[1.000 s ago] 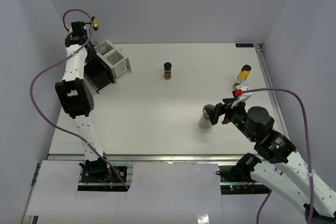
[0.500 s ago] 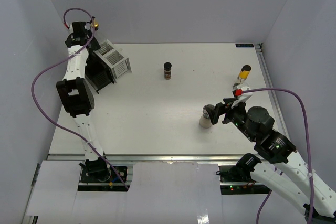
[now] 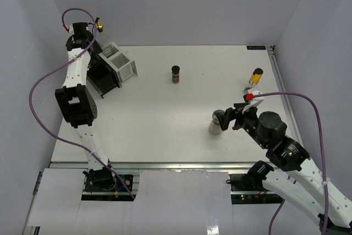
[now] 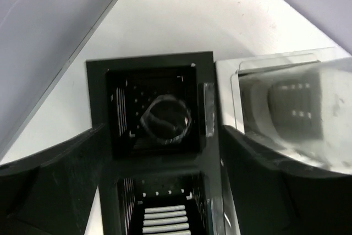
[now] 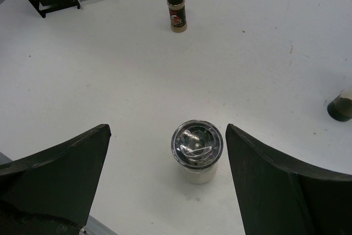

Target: Organize the condiment bottles

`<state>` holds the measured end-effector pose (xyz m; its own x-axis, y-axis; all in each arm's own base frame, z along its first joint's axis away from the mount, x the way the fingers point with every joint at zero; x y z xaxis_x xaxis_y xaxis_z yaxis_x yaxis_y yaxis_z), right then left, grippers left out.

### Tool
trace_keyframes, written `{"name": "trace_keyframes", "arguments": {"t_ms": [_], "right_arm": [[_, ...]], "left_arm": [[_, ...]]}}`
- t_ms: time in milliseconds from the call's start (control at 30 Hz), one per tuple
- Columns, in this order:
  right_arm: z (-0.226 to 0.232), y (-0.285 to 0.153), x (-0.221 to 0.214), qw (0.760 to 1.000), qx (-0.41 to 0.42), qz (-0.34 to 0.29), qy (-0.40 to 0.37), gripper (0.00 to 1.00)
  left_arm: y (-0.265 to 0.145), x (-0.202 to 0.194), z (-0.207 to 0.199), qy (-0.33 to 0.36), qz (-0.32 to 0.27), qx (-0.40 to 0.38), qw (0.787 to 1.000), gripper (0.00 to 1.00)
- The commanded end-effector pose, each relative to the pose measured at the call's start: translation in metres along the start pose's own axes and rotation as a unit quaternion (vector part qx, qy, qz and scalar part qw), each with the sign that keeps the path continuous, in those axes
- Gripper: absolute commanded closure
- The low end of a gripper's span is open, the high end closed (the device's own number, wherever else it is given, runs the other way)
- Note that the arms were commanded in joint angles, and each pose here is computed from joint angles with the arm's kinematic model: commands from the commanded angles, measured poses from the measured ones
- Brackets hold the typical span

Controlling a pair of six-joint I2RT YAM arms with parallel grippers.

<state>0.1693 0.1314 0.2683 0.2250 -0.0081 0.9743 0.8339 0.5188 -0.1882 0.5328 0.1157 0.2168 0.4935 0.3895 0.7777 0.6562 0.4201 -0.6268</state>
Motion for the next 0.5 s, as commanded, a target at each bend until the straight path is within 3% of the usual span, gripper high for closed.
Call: {"name": "trace_keyframes", "arguments": {"t_ms": [0,233,300,467], "right_arm": [[0.001,-0.003,0.012,1.0,0.003,-0.03,0.004,0.08],[0.002,-0.007,0.014,0.999,0.01,-0.036,0.004,0.08],[0.002,-0.009,0.013,0.999,0.011,-0.038,0.004,0.09],[0.002,-0.012,0.013,0.999,0.013,-0.043,0.006,0.09]], "left_arm": [[-0.068,0.028,0.023,-0.037,-0.048,0.01,0.998,0.23],[-0.075,-0.008,0.052,-0.06,-0.006,0.033,0.998,0.9],[-0.072,-0.02,0.058,-0.061,0.003,0.04,0.997,0.99],[-0.063,-0.036,0.05,-0.062,0.024,0.012,0.998,1.0]]}}
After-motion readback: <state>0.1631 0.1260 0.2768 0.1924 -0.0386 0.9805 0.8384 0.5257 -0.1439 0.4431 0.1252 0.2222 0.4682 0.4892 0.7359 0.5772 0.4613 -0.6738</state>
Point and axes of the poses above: each gripper's point midway between its finger pads, its own y axis out along the fingers, its own z axis along the line the jaws close on, x = y × z, the point moved 4 cm from there along -y, back along the fingers, and after that the axes turned 1 degree about y, right-handed, at the moved point
